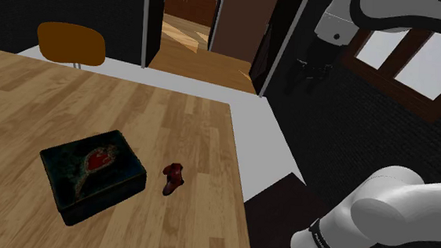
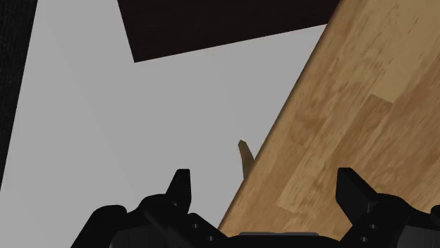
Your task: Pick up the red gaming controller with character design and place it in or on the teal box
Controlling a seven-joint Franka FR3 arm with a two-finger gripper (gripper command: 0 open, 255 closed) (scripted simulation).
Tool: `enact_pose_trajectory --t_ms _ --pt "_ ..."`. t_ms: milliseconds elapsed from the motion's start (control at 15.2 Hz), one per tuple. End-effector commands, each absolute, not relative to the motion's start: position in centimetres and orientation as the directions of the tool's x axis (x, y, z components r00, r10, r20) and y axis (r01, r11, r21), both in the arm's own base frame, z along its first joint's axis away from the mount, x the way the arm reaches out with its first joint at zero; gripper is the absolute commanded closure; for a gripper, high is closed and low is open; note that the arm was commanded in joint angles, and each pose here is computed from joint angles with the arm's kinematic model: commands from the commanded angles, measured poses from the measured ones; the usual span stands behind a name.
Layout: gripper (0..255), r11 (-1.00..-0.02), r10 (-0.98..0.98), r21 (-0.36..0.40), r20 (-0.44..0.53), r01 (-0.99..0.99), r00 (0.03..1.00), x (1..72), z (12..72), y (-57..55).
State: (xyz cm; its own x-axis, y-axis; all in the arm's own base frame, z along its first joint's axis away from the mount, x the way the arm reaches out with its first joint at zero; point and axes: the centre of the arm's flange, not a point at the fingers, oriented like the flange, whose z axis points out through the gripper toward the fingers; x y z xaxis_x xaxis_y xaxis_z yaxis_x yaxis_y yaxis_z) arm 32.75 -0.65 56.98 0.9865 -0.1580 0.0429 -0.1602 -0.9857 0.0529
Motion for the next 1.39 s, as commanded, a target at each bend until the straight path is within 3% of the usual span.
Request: enact_pose_trajectory --t_ms 0,1320 --pt "0 -0.986 -0.158 0.053 0.043 -0.160 0.986 32.7 57.0 -0.6" --pt "0 -0.959 -0.276 0.069 -0.003 -0.275 0.961 36.5 41.9 20.9"
